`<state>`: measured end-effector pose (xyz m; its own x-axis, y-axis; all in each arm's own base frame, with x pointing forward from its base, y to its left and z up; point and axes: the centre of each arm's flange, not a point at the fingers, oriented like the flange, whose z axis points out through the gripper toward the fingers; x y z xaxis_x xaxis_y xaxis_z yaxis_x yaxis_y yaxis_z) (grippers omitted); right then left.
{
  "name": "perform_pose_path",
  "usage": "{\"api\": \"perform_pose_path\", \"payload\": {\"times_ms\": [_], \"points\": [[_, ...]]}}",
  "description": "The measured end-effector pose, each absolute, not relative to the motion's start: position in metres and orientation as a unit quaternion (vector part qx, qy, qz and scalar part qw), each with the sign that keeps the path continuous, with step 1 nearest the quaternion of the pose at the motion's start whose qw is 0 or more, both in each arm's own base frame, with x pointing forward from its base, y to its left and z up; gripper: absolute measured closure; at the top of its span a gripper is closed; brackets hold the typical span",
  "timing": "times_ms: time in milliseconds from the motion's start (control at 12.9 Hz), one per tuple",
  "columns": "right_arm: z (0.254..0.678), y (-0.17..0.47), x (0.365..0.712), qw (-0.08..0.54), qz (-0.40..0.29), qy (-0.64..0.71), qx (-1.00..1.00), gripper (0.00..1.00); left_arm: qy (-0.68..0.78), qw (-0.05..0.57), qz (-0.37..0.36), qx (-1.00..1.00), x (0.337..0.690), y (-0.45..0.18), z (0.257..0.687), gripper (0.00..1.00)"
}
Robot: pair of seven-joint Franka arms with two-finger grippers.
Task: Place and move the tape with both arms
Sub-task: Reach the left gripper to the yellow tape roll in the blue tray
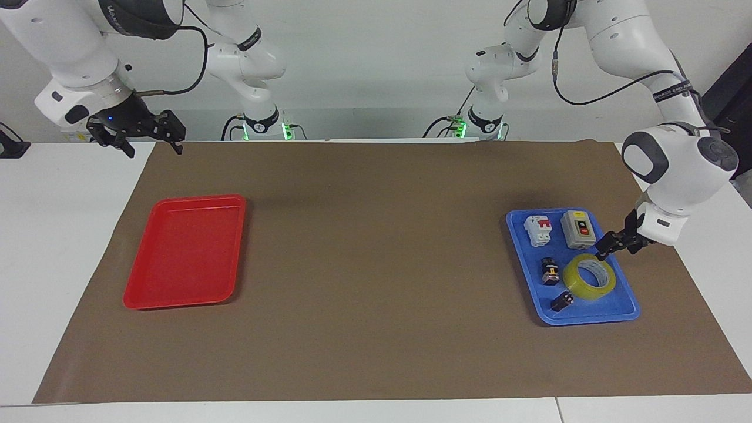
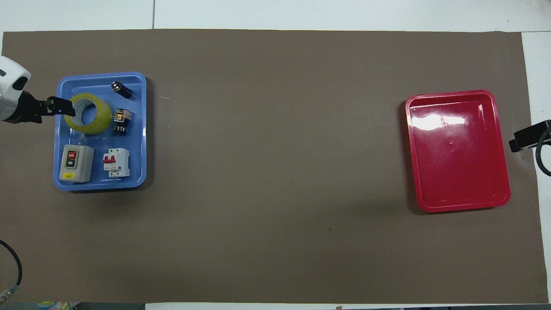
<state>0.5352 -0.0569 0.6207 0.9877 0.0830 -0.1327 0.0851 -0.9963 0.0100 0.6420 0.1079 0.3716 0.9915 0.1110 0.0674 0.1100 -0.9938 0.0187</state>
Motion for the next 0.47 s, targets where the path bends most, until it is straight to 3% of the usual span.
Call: {"api": "perform_pose_path", "payload": {"times_ms": [466], "points": [[0.621, -0.057, 0.535, 0.008, -0.066, 0.042, 0.997, 0.0, 0.056, 0.008, 0.037, 0.998, 0.647, 0.108, 0.332, 0.11]]}}
